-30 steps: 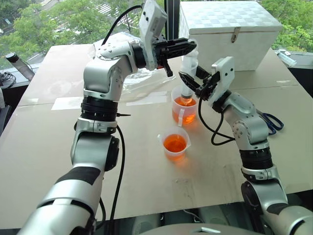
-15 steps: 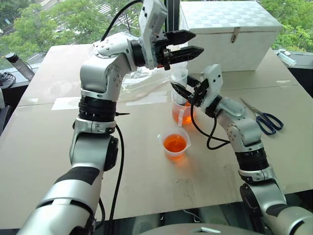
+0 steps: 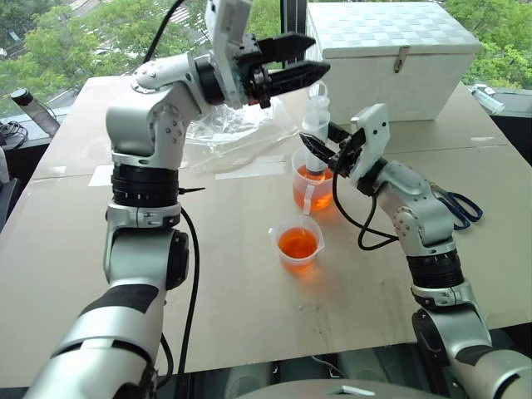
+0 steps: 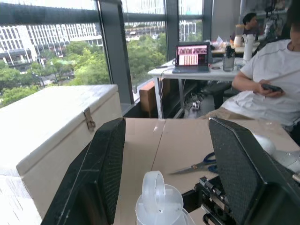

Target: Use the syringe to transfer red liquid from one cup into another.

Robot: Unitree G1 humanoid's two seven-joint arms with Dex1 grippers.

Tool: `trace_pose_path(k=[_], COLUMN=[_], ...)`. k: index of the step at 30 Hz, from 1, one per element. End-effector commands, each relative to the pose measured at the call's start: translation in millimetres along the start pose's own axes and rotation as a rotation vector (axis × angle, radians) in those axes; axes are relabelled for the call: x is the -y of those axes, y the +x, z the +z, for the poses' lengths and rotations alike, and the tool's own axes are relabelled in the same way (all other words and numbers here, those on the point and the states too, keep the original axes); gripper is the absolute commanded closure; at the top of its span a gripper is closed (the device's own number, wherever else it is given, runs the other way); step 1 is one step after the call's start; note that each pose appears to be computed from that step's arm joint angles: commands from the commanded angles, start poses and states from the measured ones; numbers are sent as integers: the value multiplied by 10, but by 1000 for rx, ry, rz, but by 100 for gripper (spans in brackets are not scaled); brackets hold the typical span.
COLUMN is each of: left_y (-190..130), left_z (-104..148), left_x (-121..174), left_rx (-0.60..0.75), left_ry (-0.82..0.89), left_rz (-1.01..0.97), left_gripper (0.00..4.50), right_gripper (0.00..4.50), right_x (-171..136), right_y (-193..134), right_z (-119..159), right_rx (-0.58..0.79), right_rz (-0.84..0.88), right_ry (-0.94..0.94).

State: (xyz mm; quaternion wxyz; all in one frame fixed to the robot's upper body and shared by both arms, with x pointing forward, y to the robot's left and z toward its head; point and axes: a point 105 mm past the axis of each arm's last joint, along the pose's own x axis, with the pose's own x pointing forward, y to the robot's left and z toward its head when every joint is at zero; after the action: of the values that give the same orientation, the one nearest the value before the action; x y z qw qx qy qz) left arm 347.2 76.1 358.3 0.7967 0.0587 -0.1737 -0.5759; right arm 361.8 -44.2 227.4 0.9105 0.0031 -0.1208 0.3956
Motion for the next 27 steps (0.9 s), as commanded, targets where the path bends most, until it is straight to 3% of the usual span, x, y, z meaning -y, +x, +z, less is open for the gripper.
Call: trace_pose_path(k=[1, 12, 27], left_y=[-98, -429, -500], left_z=[225, -127, -401], left_x=[-21, -94, 91], left_rx=[54, -31, -93], left_ry=[27, -26, -39], left_rz=[27, 149, 126], left_gripper=[162, 162, 162], right_gripper=[291, 291, 291], right_x=[0, -67, 32], right_y=[-34, -98, -163], right_z=[370, 864, 609], right_rx=[111, 221, 160], right_rz=[2, 20, -26], right_ry=[-27, 4, 1])
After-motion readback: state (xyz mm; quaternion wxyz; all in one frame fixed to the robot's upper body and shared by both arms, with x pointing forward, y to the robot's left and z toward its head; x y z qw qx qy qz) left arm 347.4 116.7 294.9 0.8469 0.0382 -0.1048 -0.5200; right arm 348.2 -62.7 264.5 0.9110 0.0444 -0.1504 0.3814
